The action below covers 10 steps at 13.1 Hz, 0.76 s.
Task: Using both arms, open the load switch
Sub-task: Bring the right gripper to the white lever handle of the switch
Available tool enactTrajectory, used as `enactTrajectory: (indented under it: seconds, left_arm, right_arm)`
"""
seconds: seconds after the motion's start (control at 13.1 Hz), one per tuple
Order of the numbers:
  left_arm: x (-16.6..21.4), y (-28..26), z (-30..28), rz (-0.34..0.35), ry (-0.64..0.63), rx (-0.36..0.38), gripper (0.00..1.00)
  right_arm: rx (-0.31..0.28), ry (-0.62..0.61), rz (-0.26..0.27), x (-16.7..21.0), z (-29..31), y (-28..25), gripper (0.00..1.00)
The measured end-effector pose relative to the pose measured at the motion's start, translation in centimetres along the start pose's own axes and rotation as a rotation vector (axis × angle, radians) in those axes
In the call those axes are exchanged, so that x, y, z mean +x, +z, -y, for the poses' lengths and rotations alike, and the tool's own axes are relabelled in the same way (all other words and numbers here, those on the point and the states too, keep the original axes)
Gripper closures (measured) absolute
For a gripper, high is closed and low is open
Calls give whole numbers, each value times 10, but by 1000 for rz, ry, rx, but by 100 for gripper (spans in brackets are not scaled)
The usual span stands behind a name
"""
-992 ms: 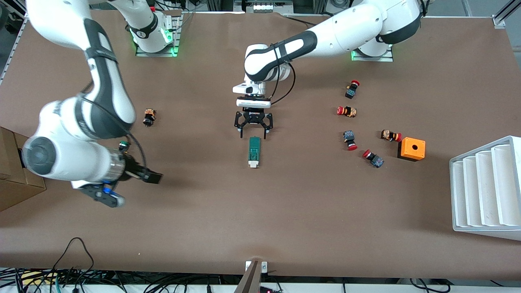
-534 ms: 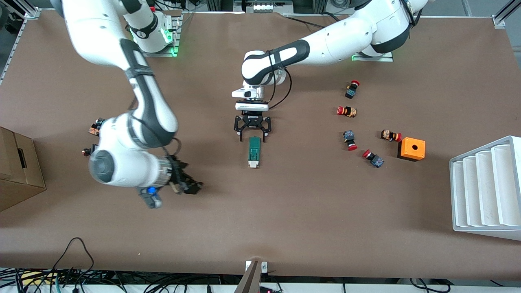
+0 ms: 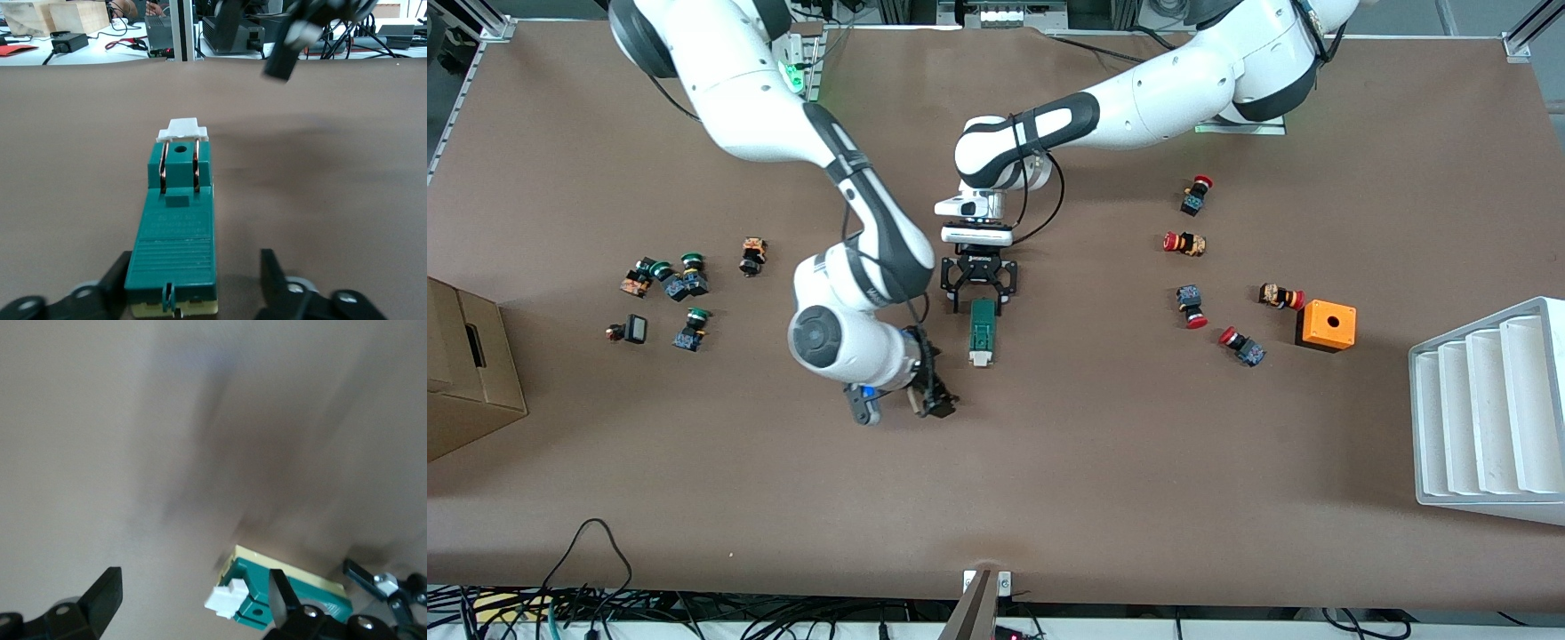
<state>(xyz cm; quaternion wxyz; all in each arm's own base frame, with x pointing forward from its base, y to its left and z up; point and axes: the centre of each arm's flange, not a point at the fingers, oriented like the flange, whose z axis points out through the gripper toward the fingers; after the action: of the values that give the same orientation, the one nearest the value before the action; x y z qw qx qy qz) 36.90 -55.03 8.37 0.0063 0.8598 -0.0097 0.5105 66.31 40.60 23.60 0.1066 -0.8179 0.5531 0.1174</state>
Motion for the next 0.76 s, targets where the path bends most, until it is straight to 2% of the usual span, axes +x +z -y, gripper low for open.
enactTrajectory:
  seconds: [0.08, 0.23, 0.31, 0.38, 0.46, 0.53, 0.61, 0.76]
  left_arm:
    - [-1, -1, 1, -7, 1, 8, 35]
    - [-2, -1, 2, -16, -5, 18, 41]
    - [-3, -1, 4, -23, -9, 27, 48]
    - [-3, -1, 3, -24, -13, 29, 50]
    - [-3, -1, 3, -24, -14, 29, 50]
    - [-3, -1, 3, -24, -14, 29, 50]
    - [-3, -1, 4, -25, -13, 29, 50]
    - [-3, -1, 4, -25, -13, 29, 50]
  right_arm:
    - [-10, 19, -2, -9, -3, 10, 4]
    - [-6, 44, -4, -24, -4, 21, 7]
    - [2, 58, -3, -28, -1, 21, 15]
    - [12, 64, -2, -30, 2, 20, 15]
    - [19, 67, -2, -29, 4, 18, 22]
    - [22, 75, -4, -28, 5, 18, 33]
    - [22, 85, -5, -28, 5, 18, 33]
    - [11, 103, -3, -27, 4, 22, 45]
